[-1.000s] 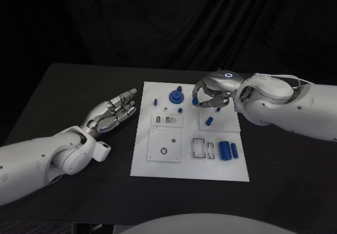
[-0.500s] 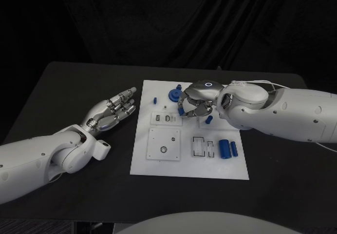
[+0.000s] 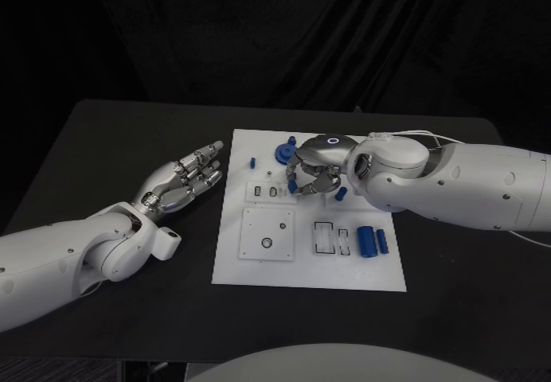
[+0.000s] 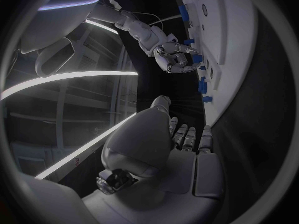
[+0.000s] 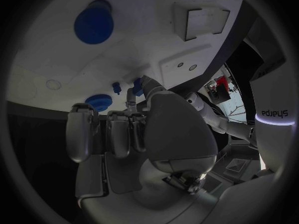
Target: Assemble the parts on the task board
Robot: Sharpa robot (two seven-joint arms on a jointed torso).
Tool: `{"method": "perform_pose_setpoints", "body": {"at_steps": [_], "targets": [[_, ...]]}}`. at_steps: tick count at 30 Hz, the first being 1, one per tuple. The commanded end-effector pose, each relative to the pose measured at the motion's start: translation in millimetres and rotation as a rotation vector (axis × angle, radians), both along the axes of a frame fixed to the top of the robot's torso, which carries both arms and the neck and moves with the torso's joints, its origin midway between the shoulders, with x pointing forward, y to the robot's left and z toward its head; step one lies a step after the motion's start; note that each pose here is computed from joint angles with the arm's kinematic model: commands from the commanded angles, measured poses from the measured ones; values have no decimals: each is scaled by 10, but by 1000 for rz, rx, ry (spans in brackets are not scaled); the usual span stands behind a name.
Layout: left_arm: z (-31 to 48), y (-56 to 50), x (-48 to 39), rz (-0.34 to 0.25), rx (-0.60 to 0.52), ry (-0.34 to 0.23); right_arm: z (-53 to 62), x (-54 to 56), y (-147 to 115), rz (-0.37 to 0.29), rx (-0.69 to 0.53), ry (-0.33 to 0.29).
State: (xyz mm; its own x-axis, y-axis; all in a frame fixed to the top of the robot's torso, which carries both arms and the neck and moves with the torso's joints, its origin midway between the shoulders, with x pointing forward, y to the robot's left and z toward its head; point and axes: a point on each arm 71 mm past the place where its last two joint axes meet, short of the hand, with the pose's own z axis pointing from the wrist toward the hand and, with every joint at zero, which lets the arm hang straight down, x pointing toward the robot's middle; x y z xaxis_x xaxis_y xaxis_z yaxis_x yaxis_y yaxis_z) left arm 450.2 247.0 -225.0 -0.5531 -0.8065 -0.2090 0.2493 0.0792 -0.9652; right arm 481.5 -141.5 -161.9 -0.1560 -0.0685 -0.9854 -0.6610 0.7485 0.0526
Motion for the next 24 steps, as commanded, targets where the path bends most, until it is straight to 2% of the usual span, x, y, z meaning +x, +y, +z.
{"method": "perform_pose_setpoints", "body": {"at_steps": [1, 24], "targets": [[93, -22, -35, -41, -87, -108, -33, 9, 2, -24, -29, 15], [88, -23, -30, -43, -85, -104, -66, 13, 52, -27, -44, 28]]}}
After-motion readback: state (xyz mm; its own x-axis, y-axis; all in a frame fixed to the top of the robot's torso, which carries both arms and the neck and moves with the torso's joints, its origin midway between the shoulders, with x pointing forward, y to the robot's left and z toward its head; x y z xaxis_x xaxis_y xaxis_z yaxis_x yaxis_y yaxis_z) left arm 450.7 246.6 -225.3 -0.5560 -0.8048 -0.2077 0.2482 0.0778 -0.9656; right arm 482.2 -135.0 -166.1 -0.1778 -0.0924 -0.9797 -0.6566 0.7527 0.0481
